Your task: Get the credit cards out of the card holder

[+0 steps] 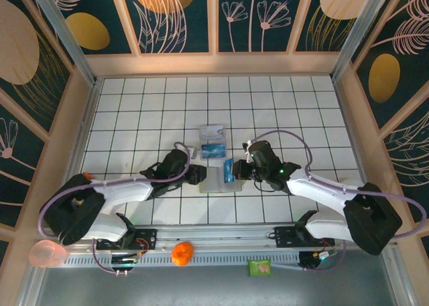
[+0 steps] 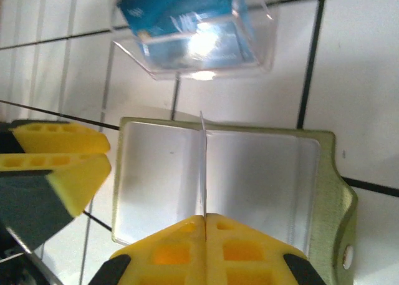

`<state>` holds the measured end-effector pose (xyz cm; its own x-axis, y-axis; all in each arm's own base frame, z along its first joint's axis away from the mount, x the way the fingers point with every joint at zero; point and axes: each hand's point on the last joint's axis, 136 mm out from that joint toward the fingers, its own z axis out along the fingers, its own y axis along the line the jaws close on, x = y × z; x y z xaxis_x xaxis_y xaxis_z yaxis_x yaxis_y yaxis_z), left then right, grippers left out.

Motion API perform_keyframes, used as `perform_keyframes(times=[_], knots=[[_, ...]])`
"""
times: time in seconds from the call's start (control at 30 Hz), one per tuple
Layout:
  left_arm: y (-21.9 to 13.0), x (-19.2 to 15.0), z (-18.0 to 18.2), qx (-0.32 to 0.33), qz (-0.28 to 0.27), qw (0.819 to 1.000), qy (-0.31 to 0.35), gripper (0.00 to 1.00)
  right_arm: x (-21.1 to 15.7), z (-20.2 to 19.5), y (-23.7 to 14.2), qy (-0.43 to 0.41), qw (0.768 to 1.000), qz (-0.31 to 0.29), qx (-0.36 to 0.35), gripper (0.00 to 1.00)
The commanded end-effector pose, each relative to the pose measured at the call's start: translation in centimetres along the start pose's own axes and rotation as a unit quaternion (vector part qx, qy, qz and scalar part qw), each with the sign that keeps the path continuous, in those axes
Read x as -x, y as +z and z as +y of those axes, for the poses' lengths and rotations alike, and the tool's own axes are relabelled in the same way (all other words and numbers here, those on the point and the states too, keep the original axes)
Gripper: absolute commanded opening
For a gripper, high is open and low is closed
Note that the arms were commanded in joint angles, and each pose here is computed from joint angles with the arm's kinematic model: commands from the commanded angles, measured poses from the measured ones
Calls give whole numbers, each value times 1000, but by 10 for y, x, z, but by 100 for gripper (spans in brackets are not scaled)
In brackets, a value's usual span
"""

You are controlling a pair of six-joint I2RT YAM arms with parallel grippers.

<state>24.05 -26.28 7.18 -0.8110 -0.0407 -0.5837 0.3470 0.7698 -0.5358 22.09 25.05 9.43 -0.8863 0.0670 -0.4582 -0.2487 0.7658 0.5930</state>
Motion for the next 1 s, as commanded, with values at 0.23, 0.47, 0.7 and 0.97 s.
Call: perform_keyframes(times=[0.23,0.47,0.7,0.97], knots=[[-47,28,-74,-232,-75,970,22,54,33,71,-39,-72,981,-79,161,0],[-72,39,-89,-294,-115,949,16,48,40,99,-57,-83,963,-103,235,0],[-89,43,-105,-345,-127,930,16,32,39,108,-61,-79,953,-106,271,0],[-87,44,-105,-342,-121,932,13,13,36,100,-50,-66,959,-98,257,0]])
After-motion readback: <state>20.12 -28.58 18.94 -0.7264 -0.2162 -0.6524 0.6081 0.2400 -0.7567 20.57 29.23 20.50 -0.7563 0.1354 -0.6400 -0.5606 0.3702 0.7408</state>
